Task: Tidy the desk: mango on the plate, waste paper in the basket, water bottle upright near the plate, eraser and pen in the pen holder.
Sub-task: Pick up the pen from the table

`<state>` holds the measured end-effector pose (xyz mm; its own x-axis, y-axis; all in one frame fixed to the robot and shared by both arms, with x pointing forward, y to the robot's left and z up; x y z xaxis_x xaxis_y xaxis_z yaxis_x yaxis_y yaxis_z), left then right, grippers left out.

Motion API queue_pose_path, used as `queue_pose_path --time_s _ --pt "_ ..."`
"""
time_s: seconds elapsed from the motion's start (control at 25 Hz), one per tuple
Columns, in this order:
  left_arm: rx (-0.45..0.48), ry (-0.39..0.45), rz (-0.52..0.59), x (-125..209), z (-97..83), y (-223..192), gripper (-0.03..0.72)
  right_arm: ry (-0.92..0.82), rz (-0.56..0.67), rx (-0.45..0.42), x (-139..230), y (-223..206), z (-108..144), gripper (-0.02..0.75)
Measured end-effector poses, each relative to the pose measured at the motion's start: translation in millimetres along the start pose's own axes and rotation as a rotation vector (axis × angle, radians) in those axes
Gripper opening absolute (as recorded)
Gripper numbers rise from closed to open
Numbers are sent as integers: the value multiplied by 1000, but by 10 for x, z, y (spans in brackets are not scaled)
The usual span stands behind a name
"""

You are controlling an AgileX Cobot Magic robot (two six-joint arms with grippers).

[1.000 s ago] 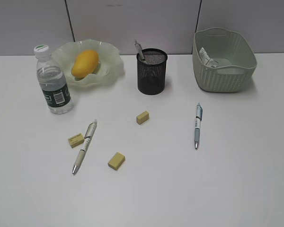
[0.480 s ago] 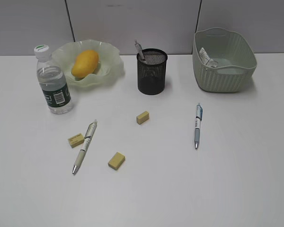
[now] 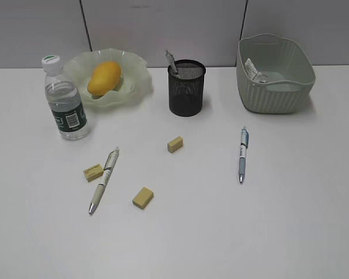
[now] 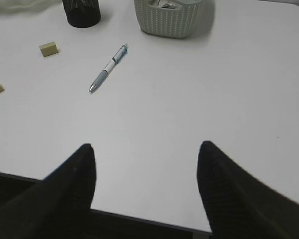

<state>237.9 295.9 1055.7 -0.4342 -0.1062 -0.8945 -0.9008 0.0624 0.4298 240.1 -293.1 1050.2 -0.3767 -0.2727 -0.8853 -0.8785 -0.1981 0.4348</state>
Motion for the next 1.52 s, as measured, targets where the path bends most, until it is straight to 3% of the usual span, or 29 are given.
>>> queue_pose_path --time_s 0.28,0.8,0.88,1.0,1.16,1.52 --pt "0 0 0 0 0 0 241 -50 15 100 -6 -7 -3 508" --pt "1 1 0 0 -1 0 246 -51 13 104 -9 -7 -3 508" --pt "1 1 0 0 -1 0 282 -51 13 104 -9 -7 -3 508" --pt "1 1 7 -3 -2 -9 401 -51 13 103 -9 -7 -3 508" --pt "-8 6 105 -50 -3 -109 490 -51 13 103 -9 -7 -3 508" --pt "7 39 389 -352 -73 -339 502 -50 11 103 -11 -7 -2 506"
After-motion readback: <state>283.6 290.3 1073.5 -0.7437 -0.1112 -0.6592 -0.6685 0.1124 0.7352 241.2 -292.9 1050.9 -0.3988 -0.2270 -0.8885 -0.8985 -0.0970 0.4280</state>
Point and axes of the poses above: a point on each arm's last joint axis where the gripper is mounted, y pointing back along that axis away from the gripper, z along the wrist's bending axis when the last joint is at zero, x = y × z, the point moved 1 cm from there along -y, pointing out along that axis toward the gripper, and after that the axes turned 10 degrees about y, right-handed, at the moved point
